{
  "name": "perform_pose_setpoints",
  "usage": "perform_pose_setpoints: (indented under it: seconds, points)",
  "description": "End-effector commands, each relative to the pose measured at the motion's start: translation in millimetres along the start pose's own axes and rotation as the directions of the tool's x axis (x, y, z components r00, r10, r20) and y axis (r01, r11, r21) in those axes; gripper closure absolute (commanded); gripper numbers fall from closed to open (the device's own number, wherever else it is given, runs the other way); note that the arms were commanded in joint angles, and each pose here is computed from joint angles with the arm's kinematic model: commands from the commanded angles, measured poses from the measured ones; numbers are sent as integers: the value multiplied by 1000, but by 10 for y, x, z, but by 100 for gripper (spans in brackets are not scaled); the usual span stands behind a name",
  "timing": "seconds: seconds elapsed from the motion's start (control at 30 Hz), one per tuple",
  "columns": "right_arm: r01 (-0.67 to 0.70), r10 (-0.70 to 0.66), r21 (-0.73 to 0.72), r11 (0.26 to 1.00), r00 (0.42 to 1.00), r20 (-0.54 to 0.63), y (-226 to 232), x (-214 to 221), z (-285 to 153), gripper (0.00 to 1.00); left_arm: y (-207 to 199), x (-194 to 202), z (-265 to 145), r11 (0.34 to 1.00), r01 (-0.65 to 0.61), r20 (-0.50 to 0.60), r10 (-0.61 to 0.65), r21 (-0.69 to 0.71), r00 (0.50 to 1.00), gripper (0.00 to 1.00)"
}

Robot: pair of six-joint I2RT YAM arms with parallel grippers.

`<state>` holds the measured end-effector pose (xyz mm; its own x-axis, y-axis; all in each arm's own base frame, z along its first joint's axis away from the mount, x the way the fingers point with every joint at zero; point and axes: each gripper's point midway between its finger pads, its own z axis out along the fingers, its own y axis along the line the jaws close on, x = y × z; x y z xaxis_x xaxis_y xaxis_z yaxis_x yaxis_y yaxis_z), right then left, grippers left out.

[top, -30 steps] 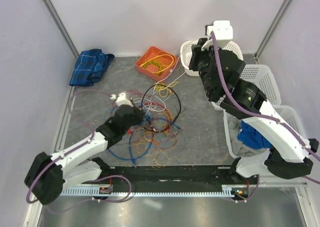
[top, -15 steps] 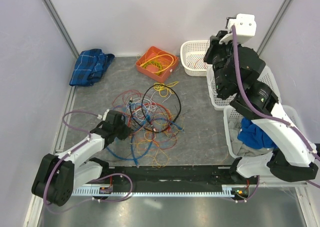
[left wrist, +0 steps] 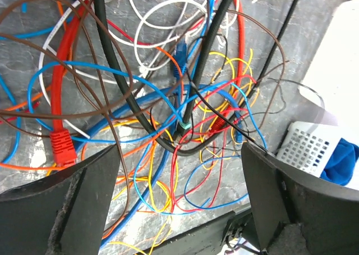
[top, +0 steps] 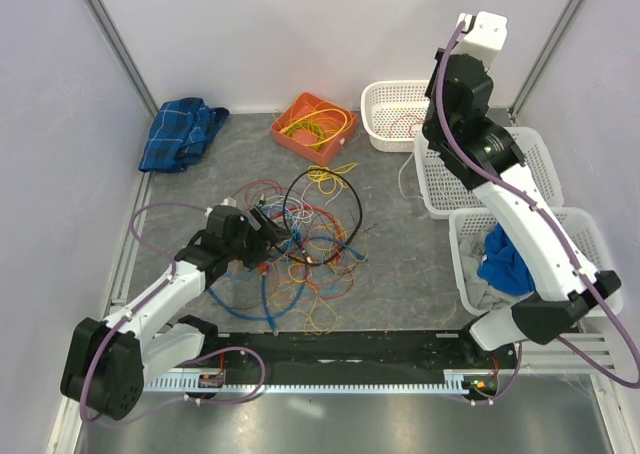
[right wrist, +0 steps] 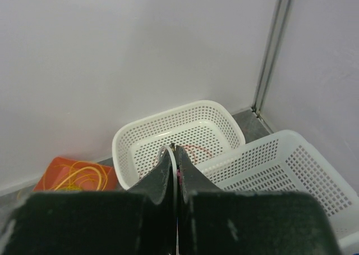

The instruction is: Untangle the cables

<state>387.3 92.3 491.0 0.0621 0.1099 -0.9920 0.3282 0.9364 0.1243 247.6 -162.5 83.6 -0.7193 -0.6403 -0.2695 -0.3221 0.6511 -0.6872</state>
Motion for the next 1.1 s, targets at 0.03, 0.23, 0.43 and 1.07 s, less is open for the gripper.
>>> perform_pose_setpoints:
  seconds: [0.03, 0.23, 0.43, 1.07]
  points:
    - [-81, 78, 106, 991, 996, 36, -223, -94, 298, 100, -19, 82, -68, 999, 19, -18, -18, 35, 1000, 5]
    - [-116, 106, 223, 968, 993, 57, -546, 37, 590, 100, 144, 193, 17, 998, 63, -62, -64, -22, 996, 5]
    - [-148, 133, 315, 938, 989, 68, -996, 178, 835, 100, 229, 290, 112, 996, 68, -121, -76, -62, 990, 7]
    - [-75, 195, 373, 925, 935, -295, -1320, 2417, 1606, 68, -244, 377, -41, 985, -69, -148, 92, 157, 985, 9]
